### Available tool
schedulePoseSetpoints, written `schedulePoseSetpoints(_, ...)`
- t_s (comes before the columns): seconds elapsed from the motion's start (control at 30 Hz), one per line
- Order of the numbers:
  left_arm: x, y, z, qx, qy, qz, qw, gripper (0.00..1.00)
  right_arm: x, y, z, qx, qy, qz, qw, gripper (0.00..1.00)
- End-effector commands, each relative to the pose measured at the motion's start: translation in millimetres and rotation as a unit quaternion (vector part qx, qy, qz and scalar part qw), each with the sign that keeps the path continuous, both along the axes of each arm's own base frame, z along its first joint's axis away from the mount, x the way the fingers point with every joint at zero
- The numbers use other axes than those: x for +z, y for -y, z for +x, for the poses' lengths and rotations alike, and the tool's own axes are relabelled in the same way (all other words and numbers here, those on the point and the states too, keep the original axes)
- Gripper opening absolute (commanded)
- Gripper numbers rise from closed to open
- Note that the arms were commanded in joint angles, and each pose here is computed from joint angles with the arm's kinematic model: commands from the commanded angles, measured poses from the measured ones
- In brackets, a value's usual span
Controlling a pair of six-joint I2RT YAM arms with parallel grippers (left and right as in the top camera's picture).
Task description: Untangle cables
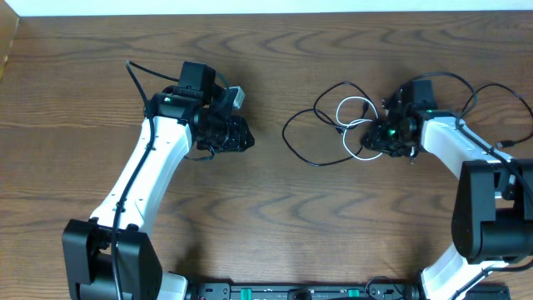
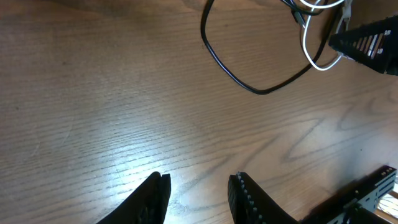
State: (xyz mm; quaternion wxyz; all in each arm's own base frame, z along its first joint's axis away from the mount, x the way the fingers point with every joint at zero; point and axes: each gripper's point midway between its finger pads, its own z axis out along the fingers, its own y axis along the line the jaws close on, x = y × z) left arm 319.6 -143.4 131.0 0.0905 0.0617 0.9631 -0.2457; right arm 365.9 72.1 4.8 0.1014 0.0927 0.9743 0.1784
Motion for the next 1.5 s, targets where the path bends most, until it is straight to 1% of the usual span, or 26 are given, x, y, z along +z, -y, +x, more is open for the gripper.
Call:
schedulePoseSetpoints(0.0, -4, -2, -1, -0.005, -0.001, 0.009, 1.0, 0.35, -24, -7, -13, 0.011, -0.038, -0.007, 0.999, 0.39)
schedulePoseSetpoints(0.23, -4, -2, -1, -0.005, -0.001, 0.009, 1.0, 0.35, -27, -12, -24, 0.02, -0.06, -0.013, 0.998, 0.38)
schedulePoseSetpoints(0.37, -4, -2, -1, -0.005, -0.001, 0.009, 1.0, 0.35, -29, -12, -37, 0.023, -0.086, -0.015, 0.996, 0.4)
schedulePoseSetpoints(0.43, -4, -2, -1, -0.005, -0.001, 0.009, 1.0, 0.35, -29, -14, -44, 0.037, -0.095, -0.014, 0.995, 0.4)
schedulePoseSetpoints(0.53, -4, -2, -1, -0.005, -0.001, 0.009, 1.0, 0.35, -27, -25, -53, 0.082, -0.098, 0.002, 0.992, 0.4)
schedulePoseSetpoints(0.67, -4, -2, -1, -0.005, -0.001, 0.009, 1.0, 0.35, -27, -32, -63, 0.12, -0.105, -0.003, 0.987, 0.4)
schedulePoseSetpoints(0.8, -4, -2, -1, -0.005, -0.001, 0.009, 1.0, 0.36, -29, -32, -69, 0.134, -0.113, -0.025, 0.984, 0.4)
schedulePoseSetpoints(0.87, -4, -2, -2, -0.005, -0.002, 0.009, 1.0, 0.35, -29, -34, -78, 0.14, -0.129, -0.027, 0.981, 0.4)
schedulePoseSetpoints(0.97, -4, -2, -3, -0.005, -0.004, 0.009, 1.0, 0.35, -28, -32, -101, 0.149, -0.172, -0.042, 0.973, 0.4)
schedulePoseSetpoints(1.0, -4, -2, -3, -0.005, -0.004, 0.009, 1.0, 0.36, -28, -29, -109, 0.152, -0.189, -0.053, 0.969, 0.41)
schedulePoseSetpoints(1.13, -4, -2, -3, -0.005, -0.004, 0.009, 1.0, 0.35, -23, -17, -135, 0.156, -0.244, -0.08, 0.954, 0.43)
schedulePoseSetpoints(1.23, -4, -2, -3, -0.005, -0.004, 0.009, 1.0, 0.36, -20, -12, -146, 0.157, -0.268, -0.089, 0.946, 0.43)
schedulePoseSetpoints(1.27, -4, -2, -3, -0.005, -0.004, 0.009, 1.0, 0.35, -19, -12, -147, 0.157, -0.27, -0.089, 0.946, 0.43)
schedulePoseSetpoints(1.33, -4, -2, -3, -0.005, -0.004, 0.009, 1.0, 0.36, -20, -11, -147, 0.151, -0.272, -0.093, 0.946, 0.39)
schedulePoseSetpoints(1.4, -4, -2, -3, -0.005, -0.004, 0.009, 1.0, 0.36, -21, -6, -146, 0.131, -0.275, -0.11, 0.946, 0.37)
schedulePoseSetpoints(1.47, -4, -2, -3, -0.005, -0.005, 0.009, 1.0, 0.36, -22, 6, -144, 0.107, -0.276, -0.147, 0.944, 0.37)
